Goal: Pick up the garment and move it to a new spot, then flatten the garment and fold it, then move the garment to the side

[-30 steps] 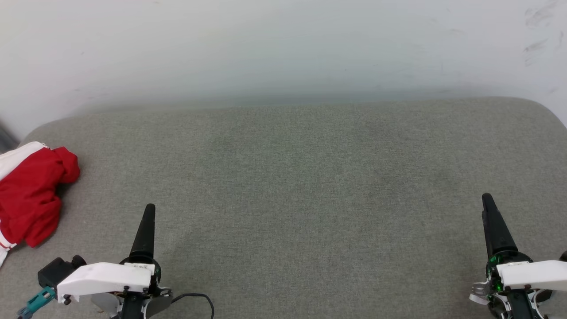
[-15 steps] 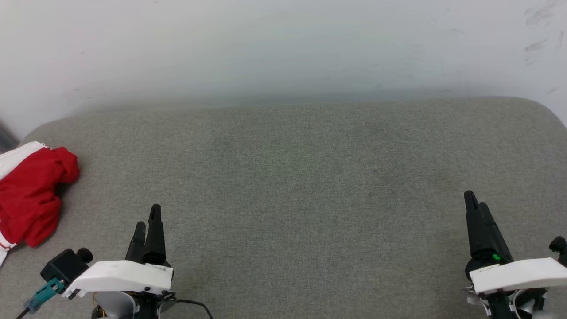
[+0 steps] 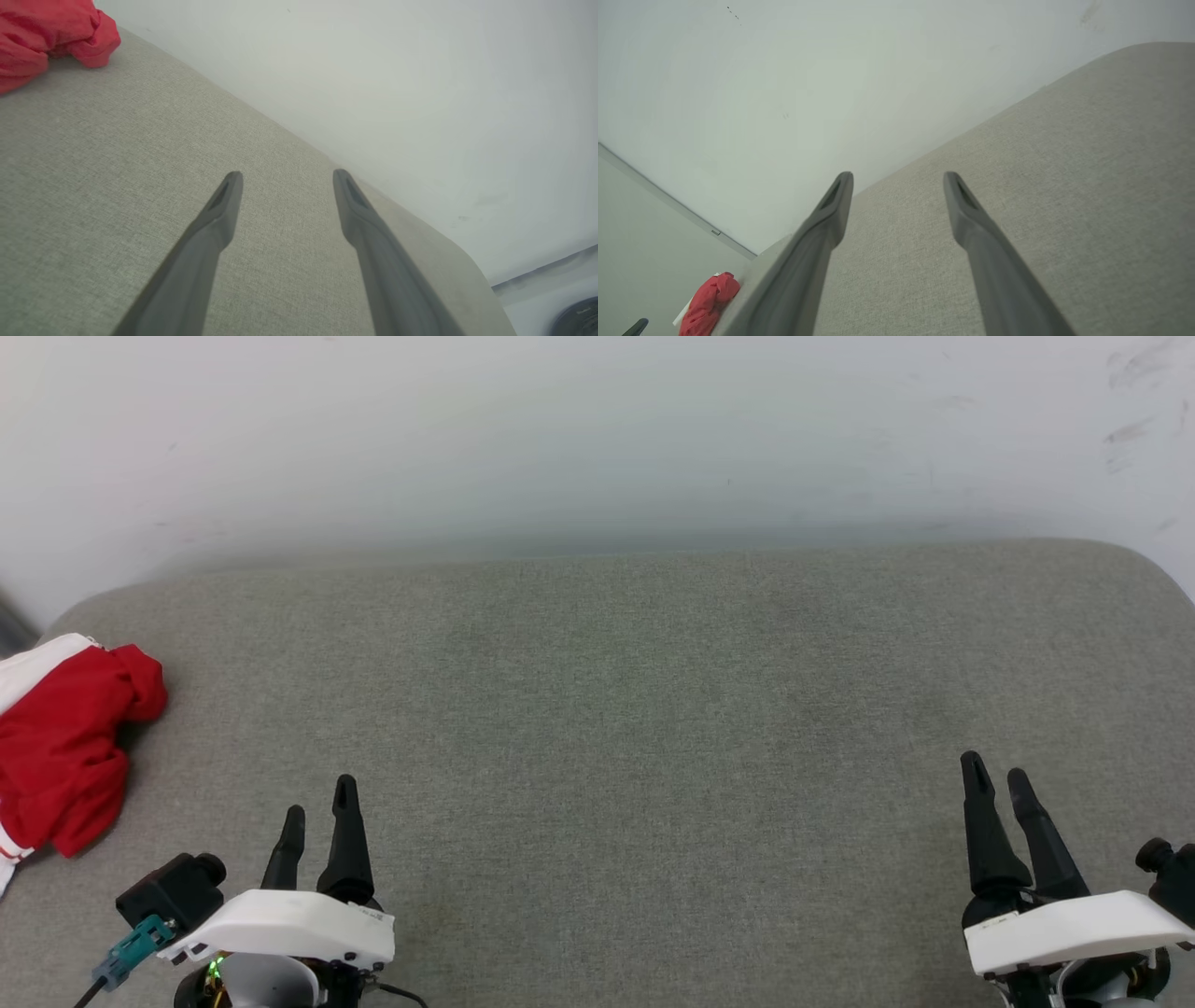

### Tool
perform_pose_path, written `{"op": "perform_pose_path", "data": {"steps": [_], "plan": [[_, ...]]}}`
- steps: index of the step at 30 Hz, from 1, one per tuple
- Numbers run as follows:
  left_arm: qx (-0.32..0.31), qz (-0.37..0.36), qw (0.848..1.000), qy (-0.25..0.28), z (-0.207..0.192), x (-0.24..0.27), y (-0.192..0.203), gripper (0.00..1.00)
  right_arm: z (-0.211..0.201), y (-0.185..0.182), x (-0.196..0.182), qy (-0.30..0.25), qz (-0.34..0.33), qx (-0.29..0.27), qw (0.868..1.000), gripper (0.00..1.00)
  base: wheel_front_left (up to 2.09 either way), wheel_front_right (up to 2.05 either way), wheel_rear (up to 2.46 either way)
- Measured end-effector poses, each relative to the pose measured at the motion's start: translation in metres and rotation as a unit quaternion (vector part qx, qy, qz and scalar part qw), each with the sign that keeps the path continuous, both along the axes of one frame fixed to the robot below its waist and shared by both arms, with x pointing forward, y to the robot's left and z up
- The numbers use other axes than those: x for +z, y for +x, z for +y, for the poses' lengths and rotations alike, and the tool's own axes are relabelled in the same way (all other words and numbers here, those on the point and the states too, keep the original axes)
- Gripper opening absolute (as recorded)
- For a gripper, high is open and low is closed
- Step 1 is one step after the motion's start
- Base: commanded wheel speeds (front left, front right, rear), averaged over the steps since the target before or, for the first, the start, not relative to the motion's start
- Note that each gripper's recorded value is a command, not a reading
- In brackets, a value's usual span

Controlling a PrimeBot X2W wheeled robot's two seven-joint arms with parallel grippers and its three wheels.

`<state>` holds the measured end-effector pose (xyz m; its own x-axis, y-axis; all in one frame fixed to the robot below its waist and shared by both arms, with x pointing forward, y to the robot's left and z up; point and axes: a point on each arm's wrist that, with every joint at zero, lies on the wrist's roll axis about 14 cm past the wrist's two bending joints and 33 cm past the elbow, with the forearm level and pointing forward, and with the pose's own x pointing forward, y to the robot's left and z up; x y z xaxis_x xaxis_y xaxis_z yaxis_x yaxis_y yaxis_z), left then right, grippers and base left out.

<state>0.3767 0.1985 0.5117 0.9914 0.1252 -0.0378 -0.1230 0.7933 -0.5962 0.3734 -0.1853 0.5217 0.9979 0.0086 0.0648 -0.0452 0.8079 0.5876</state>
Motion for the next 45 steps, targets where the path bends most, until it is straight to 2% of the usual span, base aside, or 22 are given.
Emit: {"op": "perform_pose_path", "data": {"steps": [21, 45], "plan": [[-0.012, -0.027, 0.992, 0.120, -0.010, 0.012, -0.004, 1.00, 0.006, -0.004, 0.013, -0.123, -0.034, 0.001, 0.992, 1.00, 0.00, 0.00, 0.00], [-0.026, -0.050, 0.974, 0.221, -0.020, 0.016, -0.013, 1.00, 0.011, -0.012, 0.024, -0.202, -0.067, 0.000, 0.977, 1.00, 0.00, 0.00, 0.00]]}}
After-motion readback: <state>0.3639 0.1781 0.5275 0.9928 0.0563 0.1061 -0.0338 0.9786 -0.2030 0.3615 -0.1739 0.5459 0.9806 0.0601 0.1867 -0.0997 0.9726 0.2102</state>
